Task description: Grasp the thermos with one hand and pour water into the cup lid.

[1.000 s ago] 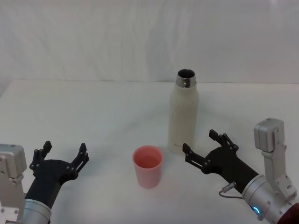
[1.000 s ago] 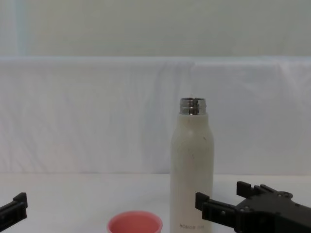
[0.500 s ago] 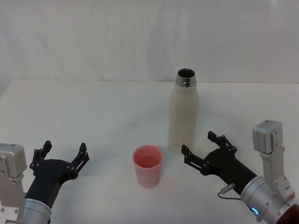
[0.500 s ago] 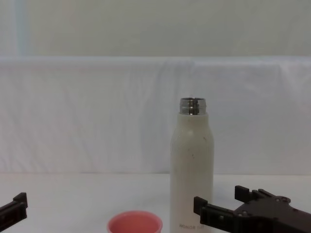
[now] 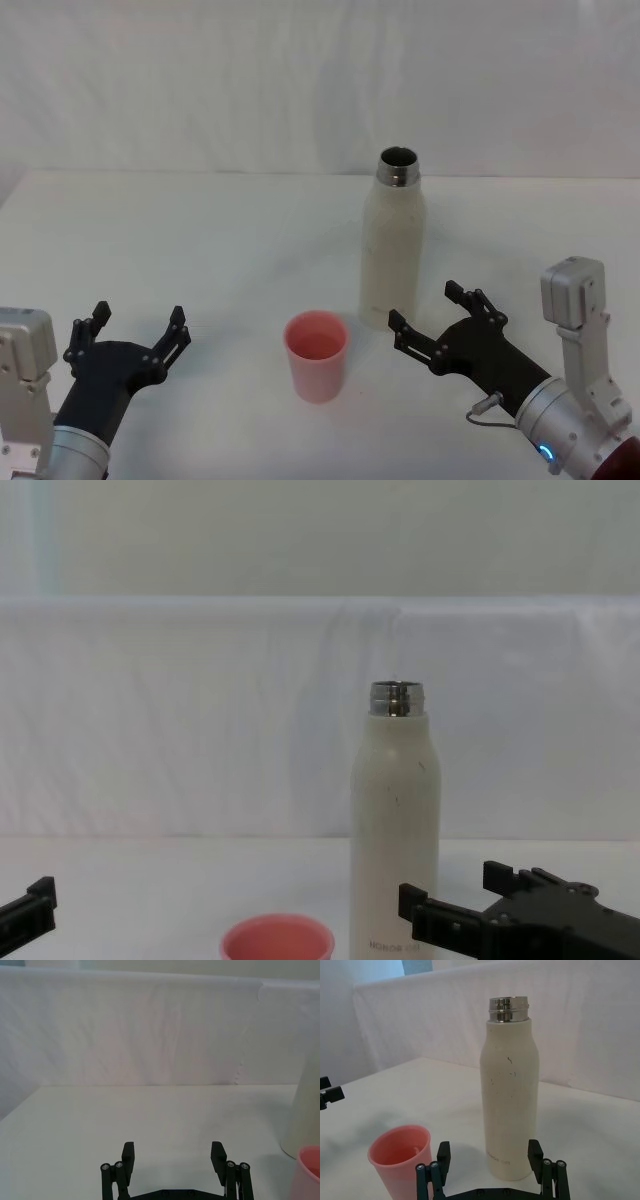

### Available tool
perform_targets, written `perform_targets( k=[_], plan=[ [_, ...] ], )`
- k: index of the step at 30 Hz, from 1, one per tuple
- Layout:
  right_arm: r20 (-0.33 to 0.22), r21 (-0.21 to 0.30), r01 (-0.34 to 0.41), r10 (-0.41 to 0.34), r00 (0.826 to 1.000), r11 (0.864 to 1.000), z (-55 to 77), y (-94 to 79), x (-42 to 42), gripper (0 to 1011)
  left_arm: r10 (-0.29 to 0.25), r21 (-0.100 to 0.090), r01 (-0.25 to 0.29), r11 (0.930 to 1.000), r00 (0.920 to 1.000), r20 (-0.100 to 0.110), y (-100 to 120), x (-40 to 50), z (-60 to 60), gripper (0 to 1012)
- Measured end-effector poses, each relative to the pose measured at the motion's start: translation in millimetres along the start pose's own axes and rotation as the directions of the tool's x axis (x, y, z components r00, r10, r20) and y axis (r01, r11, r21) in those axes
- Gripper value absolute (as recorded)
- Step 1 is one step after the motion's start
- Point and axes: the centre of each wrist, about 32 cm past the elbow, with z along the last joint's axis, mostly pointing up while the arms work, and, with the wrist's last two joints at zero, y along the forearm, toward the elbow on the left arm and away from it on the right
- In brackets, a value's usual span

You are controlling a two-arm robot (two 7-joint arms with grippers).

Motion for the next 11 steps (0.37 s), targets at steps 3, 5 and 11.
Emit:
perform_targets(
  k=[3, 5, 11],
  plan=[
    [0.000, 0.000, 0.000, 0.000, 1.000, 1.000, 0.1, 0.0, 0.0, 1000, 0.000, 0.000, 0.000, 1.0000, 1.0000, 0.000, 0.0, 0.0, 0.0, 1001],
    [0.000, 0.000, 0.000, 0.000, 1.000, 1.000, 0.2, 0.0, 0.0, 1000, 0.000, 0.000, 0.000, 1.0000, 1.0000, 0.000, 0.0, 0.0, 0.0, 1001],
    [0.000, 0.000, 0.000, 0.000, 1.000, 1.000, 0.3, 0.0, -0.1, 1000, 0.000, 0.000, 0.000, 1.0000, 1.0000, 0.000, 0.0, 0.0, 0.0, 1001]
  ],
)
